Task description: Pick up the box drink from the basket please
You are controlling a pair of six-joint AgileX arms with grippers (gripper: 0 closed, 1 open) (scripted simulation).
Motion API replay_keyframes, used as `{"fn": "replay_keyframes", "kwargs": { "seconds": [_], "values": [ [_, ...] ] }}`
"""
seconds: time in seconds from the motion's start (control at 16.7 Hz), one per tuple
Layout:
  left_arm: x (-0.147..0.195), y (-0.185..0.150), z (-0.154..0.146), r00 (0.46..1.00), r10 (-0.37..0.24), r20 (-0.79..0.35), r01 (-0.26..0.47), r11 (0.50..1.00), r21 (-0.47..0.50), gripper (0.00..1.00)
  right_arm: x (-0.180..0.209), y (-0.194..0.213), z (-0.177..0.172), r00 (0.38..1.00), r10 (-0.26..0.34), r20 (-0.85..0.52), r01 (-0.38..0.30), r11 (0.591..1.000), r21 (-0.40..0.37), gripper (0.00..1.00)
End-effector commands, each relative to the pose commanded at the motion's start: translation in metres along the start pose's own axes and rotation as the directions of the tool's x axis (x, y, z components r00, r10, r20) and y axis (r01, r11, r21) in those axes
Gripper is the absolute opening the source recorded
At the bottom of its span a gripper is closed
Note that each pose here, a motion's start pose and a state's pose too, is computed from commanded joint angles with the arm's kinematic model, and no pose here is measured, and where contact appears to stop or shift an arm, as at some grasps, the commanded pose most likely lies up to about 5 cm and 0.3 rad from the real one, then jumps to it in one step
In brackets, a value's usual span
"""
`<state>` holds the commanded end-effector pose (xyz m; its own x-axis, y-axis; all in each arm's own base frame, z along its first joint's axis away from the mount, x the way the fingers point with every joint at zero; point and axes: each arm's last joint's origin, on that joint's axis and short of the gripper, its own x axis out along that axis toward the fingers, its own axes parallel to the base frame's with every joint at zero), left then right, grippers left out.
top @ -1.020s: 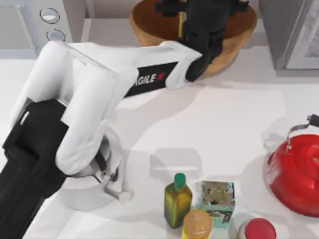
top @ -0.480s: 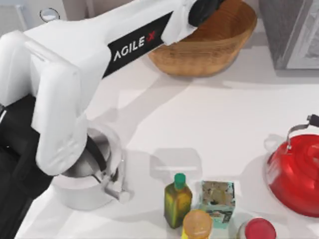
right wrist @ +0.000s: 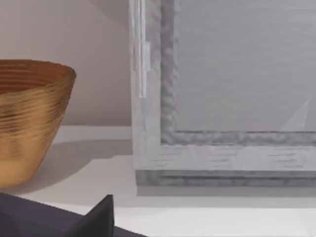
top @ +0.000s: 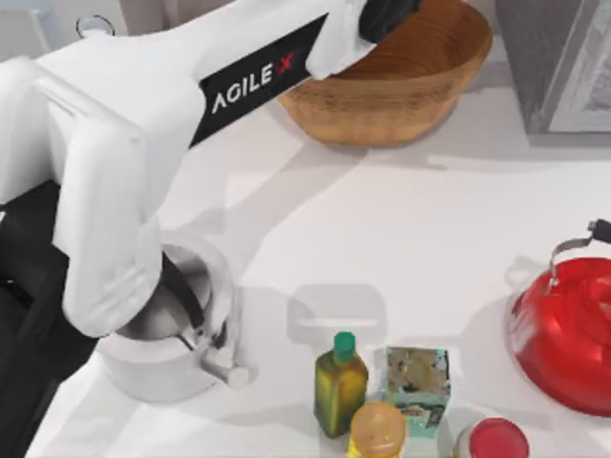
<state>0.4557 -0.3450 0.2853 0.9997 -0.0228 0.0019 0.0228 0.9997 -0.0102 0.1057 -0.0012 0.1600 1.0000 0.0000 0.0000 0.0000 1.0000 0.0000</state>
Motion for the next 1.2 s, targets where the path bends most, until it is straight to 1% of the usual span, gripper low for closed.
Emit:
{"fn": "replay_keyframes", "kwargs": {
  "seconds": [0.18,0.3,0.42,0.6,0.78,0.84,0.96,1.08,1.2],
  "values": [
    [-0.002,0.024,0.017,1.000,0.002,-0.005,-0.002,1.000,0.002,0.00,0.000,0.000,0.000,1.000,0.000,0.000,0.000,1.000,0.000,1.00],
    [-0.008,0.053,0.039,1.000,0.007,-0.004,-0.007,1.000,-0.002,0.00,0.000,0.000,0.000,1.000,0.000,0.000,0.000,1.000,0.000,1.00],
    [-0.023,0.091,0.067,1.000,0.014,0.006,-0.014,1.000,-0.011,0.00,0.000,0.000,0.000,1.000,0.000,0.000,0.000,1.000,0.000,1.00],
    [-0.063,0.156,0.104,0.999,0.023,0.022,-0.023,0.999,-0.022,0.00,0.000,0.000,0.000,1.000,0.000,0.000,0.000,1.000,0.000,1.00],
    [-0.125,0.220,0.121,0.999,0.030,0.035,-0.029,0.999,-0.028,0.00,0.000,0.000,0.000,1.000,0.000,0.000,0.000,1.000,0.000,1.00],
    [-0.149,0.238,0.121,0.999,0.031,0.038,-0.030,0.999,-0.028,0.00,0.000,0.000,0.000,1.000,0.000,0.000,0.000,1.000,0.000,1.00],
    [-0.197,0.270,0.111,0.999,0.031,0.040,-0.030,0.999,-0.027,0.00,0.000,0.000,0.000,1.000,0.000,0.000,0.000,1.000,0.000,1.00],
    [-0.243,0.294,0.088,0.999,0.029,0.039,-0.029,0.999,-0.023,0.00,0.000,0.000,0.000,1.000,0.000,0.000,0.000,1.000,0.000,1.00],
    [-0.282,0.310,0.057,0.999,0.027,0.035,-0.026,1.000,-0.017,0.00,0.000,0.000,0.000,1.000,0.000,0.000,0.000,1.000,0.000,1.00]
  ]
}}
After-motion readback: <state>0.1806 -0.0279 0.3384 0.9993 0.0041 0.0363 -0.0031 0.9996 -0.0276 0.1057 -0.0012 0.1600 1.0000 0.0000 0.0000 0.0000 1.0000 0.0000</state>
